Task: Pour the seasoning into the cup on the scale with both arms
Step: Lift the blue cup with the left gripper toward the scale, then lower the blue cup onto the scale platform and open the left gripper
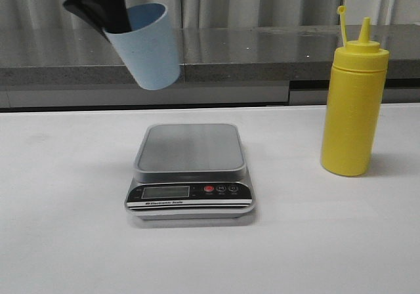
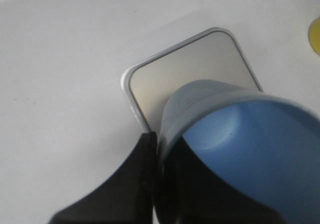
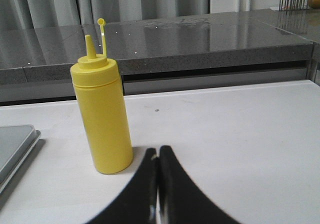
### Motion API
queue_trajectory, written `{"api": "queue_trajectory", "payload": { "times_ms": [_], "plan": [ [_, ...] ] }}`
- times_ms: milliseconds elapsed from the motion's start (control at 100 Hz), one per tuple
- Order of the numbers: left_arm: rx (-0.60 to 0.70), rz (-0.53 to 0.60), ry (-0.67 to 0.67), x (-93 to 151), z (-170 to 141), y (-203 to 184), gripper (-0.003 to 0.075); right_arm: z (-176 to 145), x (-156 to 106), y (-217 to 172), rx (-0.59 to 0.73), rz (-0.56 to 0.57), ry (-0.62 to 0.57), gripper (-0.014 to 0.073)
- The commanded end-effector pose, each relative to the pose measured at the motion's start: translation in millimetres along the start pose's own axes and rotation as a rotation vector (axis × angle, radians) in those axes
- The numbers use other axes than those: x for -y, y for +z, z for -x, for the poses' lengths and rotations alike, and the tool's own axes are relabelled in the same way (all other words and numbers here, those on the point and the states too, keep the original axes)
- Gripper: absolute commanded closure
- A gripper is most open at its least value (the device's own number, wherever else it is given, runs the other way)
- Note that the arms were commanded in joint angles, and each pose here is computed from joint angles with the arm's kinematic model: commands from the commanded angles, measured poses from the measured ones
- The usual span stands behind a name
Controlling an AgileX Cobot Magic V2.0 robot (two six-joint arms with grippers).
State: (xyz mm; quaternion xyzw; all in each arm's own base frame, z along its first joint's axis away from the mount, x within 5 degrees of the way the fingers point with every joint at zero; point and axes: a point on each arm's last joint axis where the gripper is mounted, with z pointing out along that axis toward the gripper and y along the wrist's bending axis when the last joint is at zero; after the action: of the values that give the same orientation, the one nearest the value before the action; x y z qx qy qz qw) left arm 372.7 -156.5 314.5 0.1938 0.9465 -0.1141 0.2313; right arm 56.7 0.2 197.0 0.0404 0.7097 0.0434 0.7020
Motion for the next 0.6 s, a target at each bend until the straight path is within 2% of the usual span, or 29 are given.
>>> {"api": "queue_trajectory", "payload": {
  "times_ms": [0, 180, 370, 590],
  "plan": [
    [0.045, -0.026, 0.025, 19.9, 12.9, -10.4, 0.0741, 14.2, -1.7, -2.8, 0.116, 0.011, -0.013, 0.0656],
    [0.001, -0.053, 0.066, 40.0, 21.2, 14.3, 0.0741, 14.2, -1.7, -2.8, 0.116, 0.011, -0.013, 0.0656],
    [-0.065, -0.052, 0.06, 38.1, 17.4, 35.8, 0.0741, 14.2, -1.7, -2.8, 0.116, 0.011, -0.013, 0.0656],
    [-0.076, -0.052, 0.059, 37.8, 16.7, 38.7, 0.072, 14.2, -1.7, -2.8, 0.116, 0.011, -0.013, 0.0656]
  ]
}}
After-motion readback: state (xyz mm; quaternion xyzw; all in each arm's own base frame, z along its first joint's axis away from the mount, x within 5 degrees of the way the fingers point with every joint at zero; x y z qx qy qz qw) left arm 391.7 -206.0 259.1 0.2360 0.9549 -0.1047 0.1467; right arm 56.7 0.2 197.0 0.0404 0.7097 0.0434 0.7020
